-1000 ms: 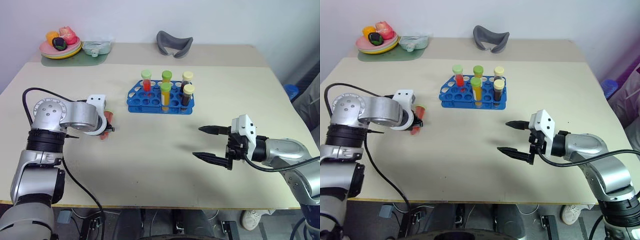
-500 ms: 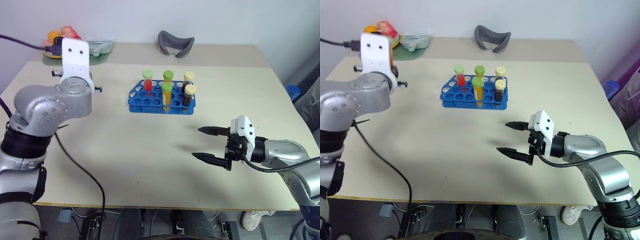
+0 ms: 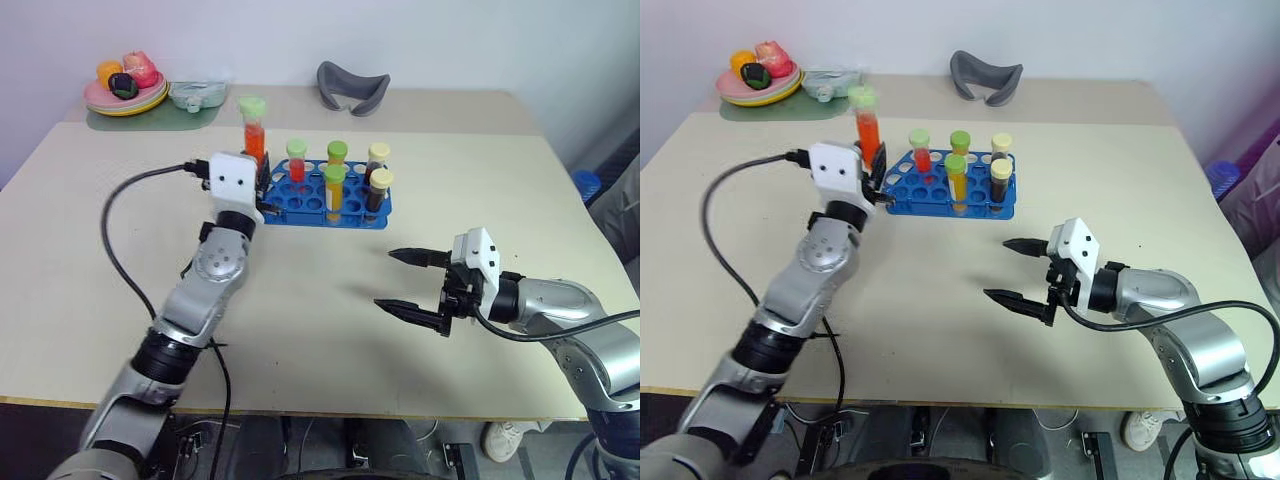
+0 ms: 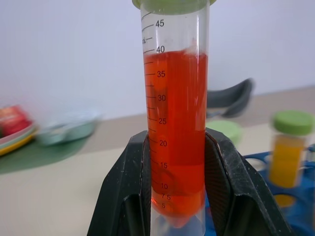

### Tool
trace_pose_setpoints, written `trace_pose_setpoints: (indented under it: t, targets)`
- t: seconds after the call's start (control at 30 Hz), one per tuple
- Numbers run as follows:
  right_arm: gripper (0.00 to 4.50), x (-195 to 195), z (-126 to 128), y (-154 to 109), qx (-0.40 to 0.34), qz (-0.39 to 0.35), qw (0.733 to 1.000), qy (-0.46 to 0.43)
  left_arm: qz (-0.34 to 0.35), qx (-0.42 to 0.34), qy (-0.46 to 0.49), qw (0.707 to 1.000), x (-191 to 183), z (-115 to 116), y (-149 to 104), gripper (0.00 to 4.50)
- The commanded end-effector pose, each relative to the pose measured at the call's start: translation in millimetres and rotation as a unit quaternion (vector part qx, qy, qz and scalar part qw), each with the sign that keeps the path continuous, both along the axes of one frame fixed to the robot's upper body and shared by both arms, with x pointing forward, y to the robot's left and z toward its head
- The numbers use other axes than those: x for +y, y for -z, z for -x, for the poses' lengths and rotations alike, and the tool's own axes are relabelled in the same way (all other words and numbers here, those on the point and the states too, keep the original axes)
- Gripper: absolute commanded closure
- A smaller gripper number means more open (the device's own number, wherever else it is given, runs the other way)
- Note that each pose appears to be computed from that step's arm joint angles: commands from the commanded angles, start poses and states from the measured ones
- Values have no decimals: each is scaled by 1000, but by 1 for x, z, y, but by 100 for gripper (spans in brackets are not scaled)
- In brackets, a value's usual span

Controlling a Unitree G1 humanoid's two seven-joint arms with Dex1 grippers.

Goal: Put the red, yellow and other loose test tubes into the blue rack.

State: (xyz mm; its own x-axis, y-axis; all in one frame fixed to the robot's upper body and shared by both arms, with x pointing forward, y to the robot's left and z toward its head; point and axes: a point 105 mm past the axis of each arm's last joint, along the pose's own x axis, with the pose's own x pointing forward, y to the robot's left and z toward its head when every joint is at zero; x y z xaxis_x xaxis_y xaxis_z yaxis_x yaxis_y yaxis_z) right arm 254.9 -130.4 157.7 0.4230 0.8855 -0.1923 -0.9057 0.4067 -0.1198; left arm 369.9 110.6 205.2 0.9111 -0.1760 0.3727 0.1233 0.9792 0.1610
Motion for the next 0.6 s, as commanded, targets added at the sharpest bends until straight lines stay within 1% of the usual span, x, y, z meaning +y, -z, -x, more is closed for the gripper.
trace_pose_setpoints:
  t: [0.03,0.2,0.37,0.5,0.6]
  targets:
    - [0,3,3,-11,-22,-8,1000,-4,3,-49,36,998,-8,4,-7,364]
    - [0,4,3,-12,-24,-10,1000,1,-1,-31,43,999,-17,-10,14,364]
    - [0,5,3,-12,-25,-12,1000,4,15,-19,41,999,-20,-20,26,364]
    - [0,4,3,-14,-27,-12,1000,6,31,-22,43,998,-23,-24,26,364]
    - [0,4,3,-15,-28,-12,1000,7,28,-13,48,998,-27,-28,30,364]
